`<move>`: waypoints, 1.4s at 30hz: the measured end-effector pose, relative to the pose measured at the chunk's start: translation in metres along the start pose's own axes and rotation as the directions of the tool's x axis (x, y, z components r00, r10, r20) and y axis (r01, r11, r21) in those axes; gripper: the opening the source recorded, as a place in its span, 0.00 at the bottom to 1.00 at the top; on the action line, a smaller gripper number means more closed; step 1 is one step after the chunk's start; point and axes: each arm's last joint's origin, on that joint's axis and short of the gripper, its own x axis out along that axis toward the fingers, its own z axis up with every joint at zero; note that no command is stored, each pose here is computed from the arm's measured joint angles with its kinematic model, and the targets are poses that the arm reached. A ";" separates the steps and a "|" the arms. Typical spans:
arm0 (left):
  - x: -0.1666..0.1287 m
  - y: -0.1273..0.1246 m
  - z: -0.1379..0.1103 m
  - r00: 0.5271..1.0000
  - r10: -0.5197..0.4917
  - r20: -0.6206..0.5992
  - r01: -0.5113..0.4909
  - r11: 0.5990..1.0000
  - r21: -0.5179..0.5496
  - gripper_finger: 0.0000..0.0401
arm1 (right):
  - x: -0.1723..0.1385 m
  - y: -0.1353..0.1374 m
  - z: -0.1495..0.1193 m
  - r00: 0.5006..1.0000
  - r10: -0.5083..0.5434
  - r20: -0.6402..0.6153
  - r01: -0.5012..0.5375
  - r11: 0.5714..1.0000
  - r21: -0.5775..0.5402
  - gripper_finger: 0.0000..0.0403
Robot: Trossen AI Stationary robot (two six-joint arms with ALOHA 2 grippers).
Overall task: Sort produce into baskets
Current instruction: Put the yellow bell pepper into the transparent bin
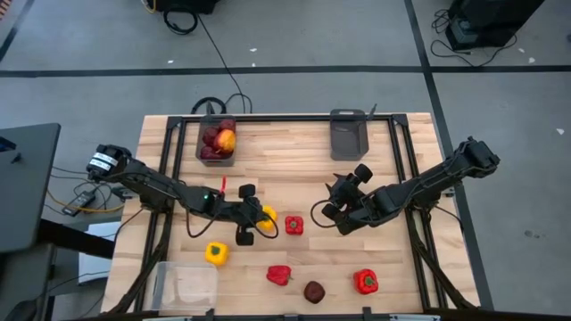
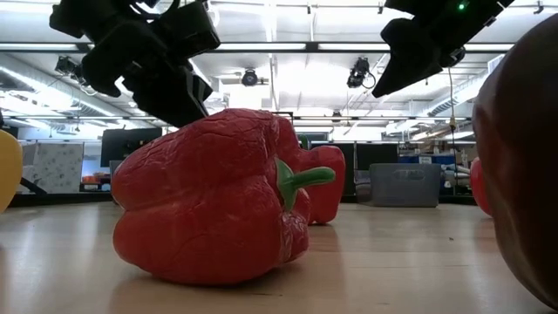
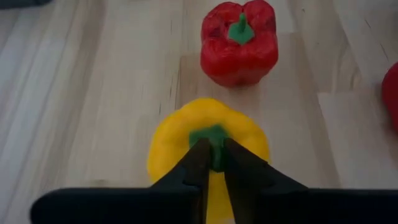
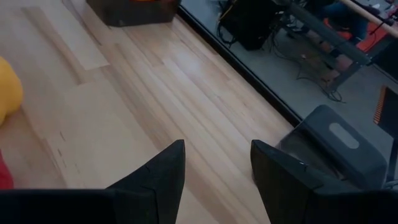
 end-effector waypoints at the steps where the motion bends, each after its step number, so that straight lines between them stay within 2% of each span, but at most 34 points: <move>1: 0.000 0.000 0.000 1.000 -0.002 0.000 0.002 1.000 0.000 0.11 | 0.000 0.000 0.000 1.000 0.001 -0.001 -0.001 1.000 0.000 0.48; 6: 0.000 0.001 0.000 1.000 0.001 -0.002 -0.001 1.000 -0.007 0.10 | 0.000 0.000 0.000 1.000 0.006 -0.003 -0.006 1.000 0.003 0.48; 10: -0.006 0.002 0.003 1.000 0.005 -0.015 -0.006 1.000 -0.016 0.04 | 0.000 0.000 0.000 1.000 0.006 -0.002 -0.006 1.000 -0.002 0.48; 13: -0.029 0.006 0.021 0.999 0.014 -0.039 -0.016 0.998 -0.054 0.04 | 0.000 0.000 0.000 1.000 0.008 -0.004 -0.008 1.000 -0.004 0.48; 17: -0.074 0.015 0.045 0.994 0.042 -0.099 -0.052 0.994 -0.096 0.04 | -0.001 0.001 0.000 1.000 0.009 0.003 -0.009 1.000 0.000 0.48; 21: -0.122 0.016 0.058 0.984 0.001 -0.181 -0.032 0.985 -0.170 0.04 | -0.002 0.001 0.001 1.000 -0.001 0.019 0.001 1.000 0.012 0.48; 26: -0.162 -0.008 0.051 0.980 -0.118 -0.157 0.068 0.954 -0.293 0.04 | -0.008 0.004 -0.002 1.000 0.021 0.022 -0.021 1.000 -0.005 0.48; 30: -0.183 -0.022 0.039 0.973 -0.172 -0.156 0.091 0.901 -0.424 0.04 | -0.013 0.006 -0.004 0.999 0.018 0.049 -0.018 1.000 -0.005 0.48; 35: -0.192 -0.055 0.023 0.965 -0.220 -0.146 0.091 0.796 -0.598 0.04 | -0.015 0.006 -0.005 0.997 0.000 0.074 0.002 1.000 -0.017 0.48; 42: -0.187 -0.124 -0.003 0.967 -0.221 -0.125 0.079 0.731 -0.678 0.04 | -0.013 0.006 -0.005 0.999 0.038 0.027 -0.038 0.999 0.001 0.48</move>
